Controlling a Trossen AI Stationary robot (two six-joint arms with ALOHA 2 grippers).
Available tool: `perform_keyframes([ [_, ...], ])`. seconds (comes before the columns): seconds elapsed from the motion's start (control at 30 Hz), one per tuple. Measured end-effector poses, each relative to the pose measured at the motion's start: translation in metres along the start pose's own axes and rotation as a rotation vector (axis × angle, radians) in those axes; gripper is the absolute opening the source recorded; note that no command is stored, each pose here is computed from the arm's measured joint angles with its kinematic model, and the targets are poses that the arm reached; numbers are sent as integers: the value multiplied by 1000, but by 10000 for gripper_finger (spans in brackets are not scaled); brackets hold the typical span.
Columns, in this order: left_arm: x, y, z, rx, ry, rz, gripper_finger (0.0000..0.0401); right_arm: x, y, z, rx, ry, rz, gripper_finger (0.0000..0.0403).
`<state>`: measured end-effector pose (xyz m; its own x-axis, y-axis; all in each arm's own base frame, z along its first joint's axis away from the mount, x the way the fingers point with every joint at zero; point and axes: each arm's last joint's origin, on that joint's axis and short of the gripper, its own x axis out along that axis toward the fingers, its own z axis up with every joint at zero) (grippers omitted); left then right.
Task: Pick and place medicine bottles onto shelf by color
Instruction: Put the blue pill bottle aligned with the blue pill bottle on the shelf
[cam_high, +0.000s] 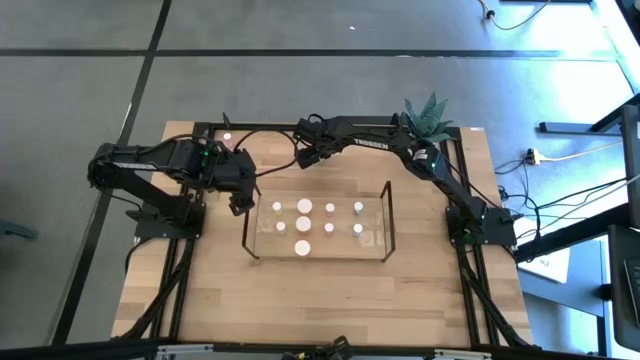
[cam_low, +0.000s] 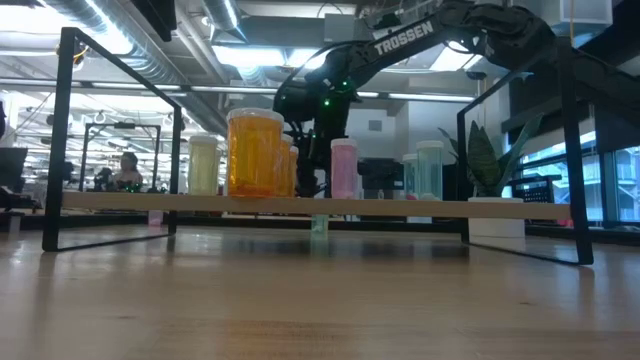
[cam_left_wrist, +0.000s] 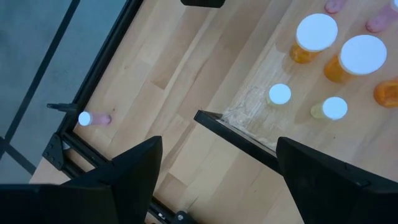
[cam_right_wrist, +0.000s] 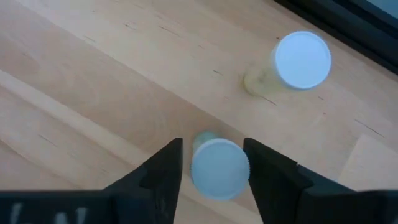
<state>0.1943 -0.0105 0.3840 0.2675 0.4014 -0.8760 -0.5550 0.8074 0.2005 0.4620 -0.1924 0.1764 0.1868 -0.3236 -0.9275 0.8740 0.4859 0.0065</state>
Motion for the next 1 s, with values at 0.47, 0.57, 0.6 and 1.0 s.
perform_keyframes([
  [0.47, 0, 0, 0, 0, 0, 0, 309, 0, 0, 0, -32, 0, -1, 123],
  [0.57, 0, 0, 0, 0, 0, 0, 309, 0, 0, 0, -72, 0, -1, 123],
  [0.6, 0, 0, 0, 0, 0, 0, 309, 0, 0, 0, -80, 0, -2, 122],
  [1.0, 0, 0, 0, 0, 0, 0, 309, -49, 25, -5, -323, 15, 67, 120],
])
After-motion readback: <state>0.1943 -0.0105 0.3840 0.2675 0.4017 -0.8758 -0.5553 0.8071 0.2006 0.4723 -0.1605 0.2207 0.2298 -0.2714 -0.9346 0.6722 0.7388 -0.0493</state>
